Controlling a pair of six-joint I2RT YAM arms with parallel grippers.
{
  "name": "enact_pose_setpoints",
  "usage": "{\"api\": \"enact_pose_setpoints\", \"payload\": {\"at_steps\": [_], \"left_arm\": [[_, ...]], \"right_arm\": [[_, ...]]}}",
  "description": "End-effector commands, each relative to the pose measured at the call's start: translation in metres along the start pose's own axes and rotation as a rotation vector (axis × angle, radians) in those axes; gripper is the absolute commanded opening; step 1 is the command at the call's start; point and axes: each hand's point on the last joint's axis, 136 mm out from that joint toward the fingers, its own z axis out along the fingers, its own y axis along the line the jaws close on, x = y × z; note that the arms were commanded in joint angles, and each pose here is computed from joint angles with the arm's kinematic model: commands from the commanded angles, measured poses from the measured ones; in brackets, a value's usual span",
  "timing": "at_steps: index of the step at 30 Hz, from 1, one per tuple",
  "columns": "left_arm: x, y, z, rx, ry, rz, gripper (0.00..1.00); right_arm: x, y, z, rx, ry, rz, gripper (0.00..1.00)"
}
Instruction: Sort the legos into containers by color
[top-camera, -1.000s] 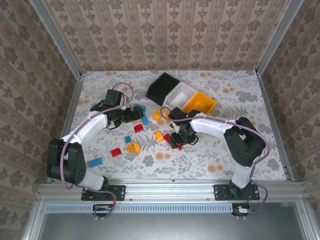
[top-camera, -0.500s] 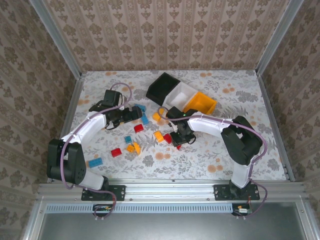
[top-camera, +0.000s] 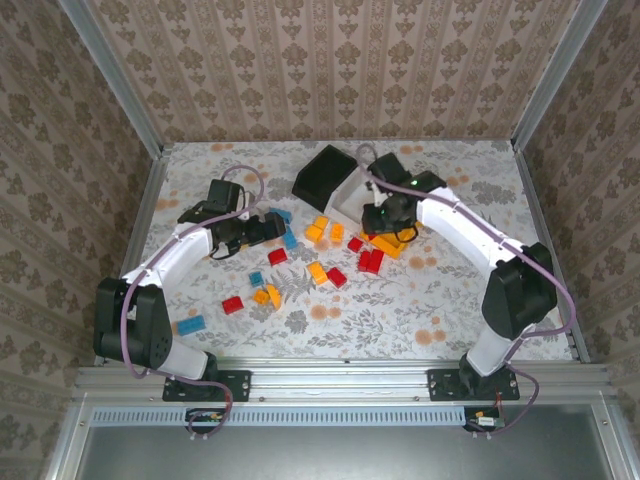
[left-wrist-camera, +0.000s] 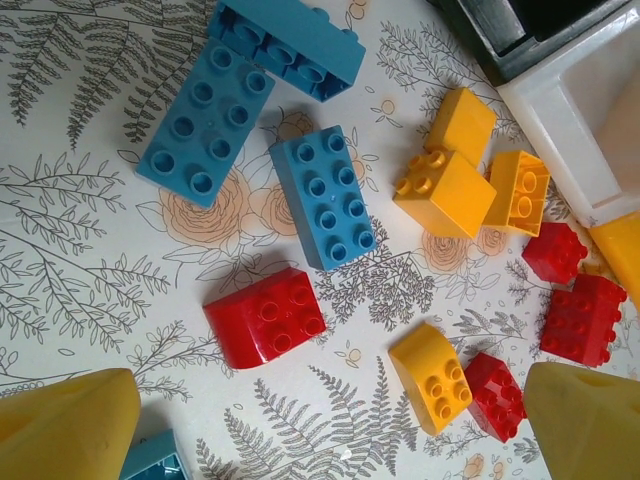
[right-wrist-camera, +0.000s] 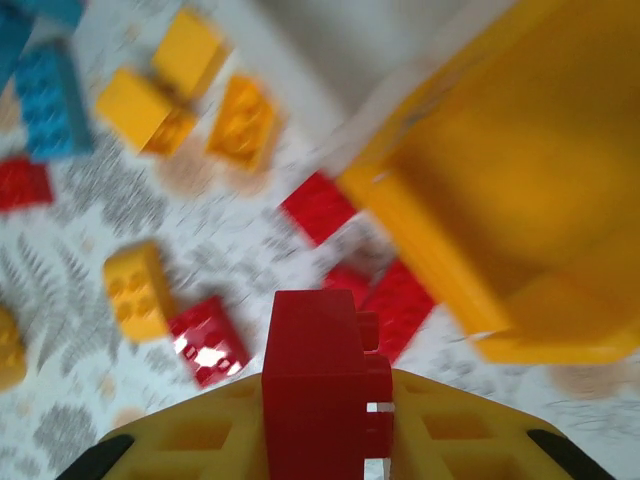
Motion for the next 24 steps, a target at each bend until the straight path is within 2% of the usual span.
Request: {"api": "enact_pose_setpoints", "payload": {"at_steps": [1,5,14,19,24], "left_arm": [[-0.007,-0.016,-0.006,0.026,-0.005,0.042,1.00],[-0.002,-0.022,-0.003,0.004,0.024,0.090,1.00],[0.011,-0.027,-0.001,-0.007,0.067,0.106,1.00],[0.014,-0.025,0.000,-0.014,0.072,0.102,1.00],[0.011,-0.029,0.004,0.005,0.068,0.089,1.00]], "right_arm": [[0.003,-0.048,0.014,0.163,0.086,0.066,0.29],[-0.009,-0.078,0.039,0.210,0.113,0.118,0.29],[-0.011,-0.105,0.092,0.246,0.200,0.128,0.32],[-0.017,-0.104,0.094,0.241,0.190,0.113,0.42],[-0.025,-0.101,0.078,0.233,0.159,0.114,0.55]]}}
